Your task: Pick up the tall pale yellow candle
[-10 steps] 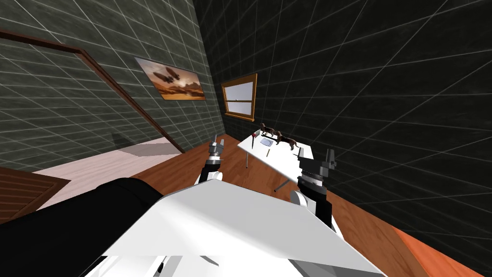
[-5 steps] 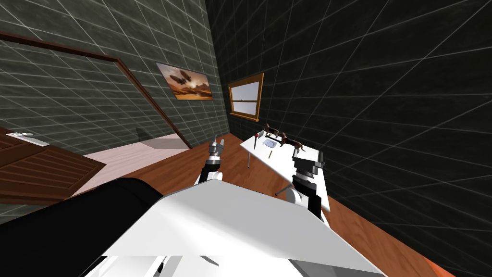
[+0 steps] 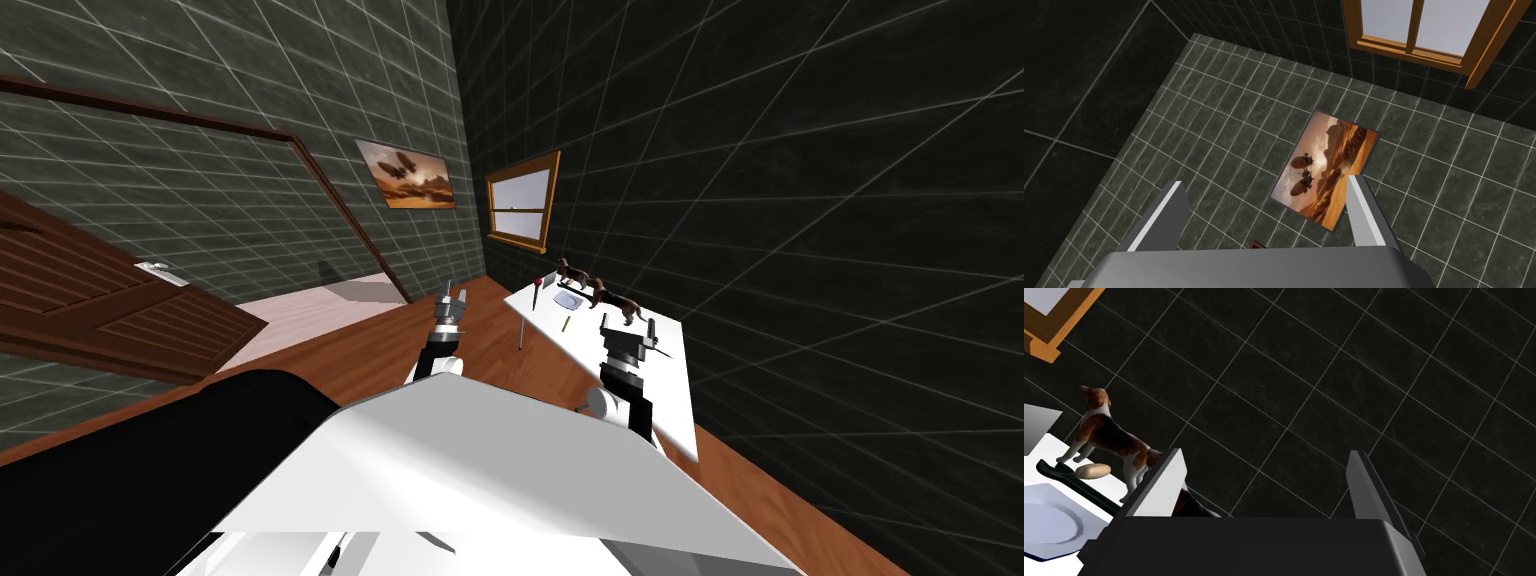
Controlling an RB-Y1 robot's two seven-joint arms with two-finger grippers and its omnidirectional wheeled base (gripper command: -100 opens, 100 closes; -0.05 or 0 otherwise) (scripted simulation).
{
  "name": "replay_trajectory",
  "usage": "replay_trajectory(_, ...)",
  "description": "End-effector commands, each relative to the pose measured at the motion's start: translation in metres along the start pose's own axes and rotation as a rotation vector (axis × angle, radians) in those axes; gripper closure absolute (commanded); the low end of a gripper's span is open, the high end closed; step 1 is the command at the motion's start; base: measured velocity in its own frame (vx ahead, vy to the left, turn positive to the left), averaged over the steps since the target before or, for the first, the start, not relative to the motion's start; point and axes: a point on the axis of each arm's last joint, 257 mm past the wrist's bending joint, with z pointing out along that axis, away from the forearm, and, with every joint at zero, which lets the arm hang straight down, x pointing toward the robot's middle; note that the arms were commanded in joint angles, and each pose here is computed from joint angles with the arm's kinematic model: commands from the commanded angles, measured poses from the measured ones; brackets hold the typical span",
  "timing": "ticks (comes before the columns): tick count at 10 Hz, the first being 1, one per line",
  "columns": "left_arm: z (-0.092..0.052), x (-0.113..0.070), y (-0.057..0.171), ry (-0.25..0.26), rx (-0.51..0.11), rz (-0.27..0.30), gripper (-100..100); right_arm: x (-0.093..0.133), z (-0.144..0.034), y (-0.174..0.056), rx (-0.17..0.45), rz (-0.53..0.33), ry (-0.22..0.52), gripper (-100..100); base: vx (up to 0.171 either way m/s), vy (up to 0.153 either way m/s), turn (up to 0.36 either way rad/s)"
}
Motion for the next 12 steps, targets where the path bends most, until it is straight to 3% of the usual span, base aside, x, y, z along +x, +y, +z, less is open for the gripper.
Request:
replay_trajectory(1,0.0,0.0,0.0,0.0,0.0,0.0,0,-0.008,-0.002,-0.006,0.01,0.026,-0.018,-100,-0.007,-0.041,0.076)
replay_trajectory(3,0.0,0.0,0.0,0.0,0.0,0.0,0,-0.025,-0.004,-0.026,0.025,0.13,-0.067,-100,0.002,-0.056,0.233)
replay_trajectory(6,0.0,0.0,0.0,0.0,0.0,0.0,0,-0.04,-0.01,-0.041,0.044,0.173,-0.108,-100,-0.01,-0.053,0.104)
replay_trajectory(8,0.0,0.0,0.0,0.0,0.0,0.0,0,-0.057,-0.014,-0.061,0.057,0.269,-0.162,-100,-0.008,-0.053,0.224)
replay_trajectory(12,0.0,0.0,0.0,0.0,0.0,0.0,0,-0.08,-0.024,-0.085,0.078,0.351,-0.234,-100,-0.012,-0.049,0.137)
